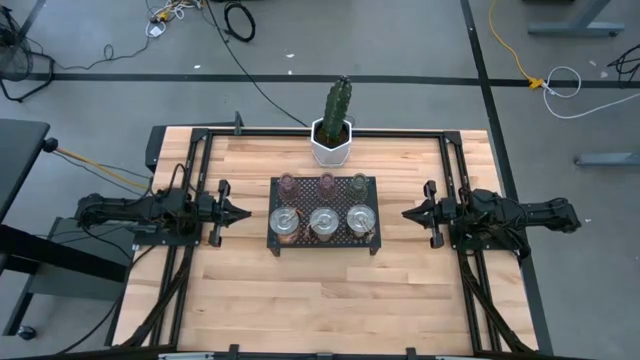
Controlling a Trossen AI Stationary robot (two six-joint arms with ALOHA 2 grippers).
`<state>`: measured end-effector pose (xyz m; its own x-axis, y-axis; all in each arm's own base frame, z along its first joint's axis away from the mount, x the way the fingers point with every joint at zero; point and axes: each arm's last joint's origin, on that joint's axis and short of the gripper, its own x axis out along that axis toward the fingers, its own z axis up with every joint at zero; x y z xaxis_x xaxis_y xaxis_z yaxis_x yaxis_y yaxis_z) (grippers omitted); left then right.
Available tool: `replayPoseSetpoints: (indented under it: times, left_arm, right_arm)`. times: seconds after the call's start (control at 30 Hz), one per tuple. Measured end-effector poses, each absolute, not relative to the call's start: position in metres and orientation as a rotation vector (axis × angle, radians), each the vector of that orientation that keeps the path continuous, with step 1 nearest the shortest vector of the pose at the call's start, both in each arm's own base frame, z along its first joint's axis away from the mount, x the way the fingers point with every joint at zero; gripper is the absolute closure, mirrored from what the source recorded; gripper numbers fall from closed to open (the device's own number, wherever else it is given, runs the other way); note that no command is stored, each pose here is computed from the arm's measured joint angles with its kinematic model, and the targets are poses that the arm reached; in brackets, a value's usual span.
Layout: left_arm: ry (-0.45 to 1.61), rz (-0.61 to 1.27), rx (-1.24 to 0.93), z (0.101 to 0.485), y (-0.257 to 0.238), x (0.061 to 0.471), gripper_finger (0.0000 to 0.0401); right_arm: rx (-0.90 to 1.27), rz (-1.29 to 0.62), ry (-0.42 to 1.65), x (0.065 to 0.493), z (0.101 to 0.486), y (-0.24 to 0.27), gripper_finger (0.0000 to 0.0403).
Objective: Pick & Place candle stick holders
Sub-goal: Return to Home Position
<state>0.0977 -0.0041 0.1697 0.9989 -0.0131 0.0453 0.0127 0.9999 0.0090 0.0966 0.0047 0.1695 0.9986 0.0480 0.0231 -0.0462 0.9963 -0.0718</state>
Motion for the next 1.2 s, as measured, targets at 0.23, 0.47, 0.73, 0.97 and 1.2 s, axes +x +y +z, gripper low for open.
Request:
replayPoseSetpoints:
  times: [0.23,0.47,0.73,0.97,1.2]
  left_arm:
    - [-0.045,-0.013,0.009,0.1697,-0.004,0.0977,0.0398]
    - [-0.046,-0.013,0.009,0.1698,-0.004,0.0976,0.0398]
    - [-0.045,-0.013,0.009,0.1697,-0.0041,0.0977,0.0398]
    - [-0.046,-0.013,0.009,0.1697,-0.004,0.0977,0.0398]
    - [-0.045,-0.013,0.009,0.1697,-0.0041,0.0977,0.0398]
  right_arm:
    - [-0.071,0.049,-0.025,0.0966,0.1695,0.0048,0.038]
    - [-0.036,0.05,-0.024,0.0966,0.1695,0.0048,0.038]
    - [-0.034,0.05,-0.024,0.0966,0.1695,0.0048,0.038]
    - [-0.034,0.05,-0.024,0.0966,0.1695,0.0048,0.038]
    - [-0.035,0.049,-0.024,0.0966,0.1695,0.0048,0.038]
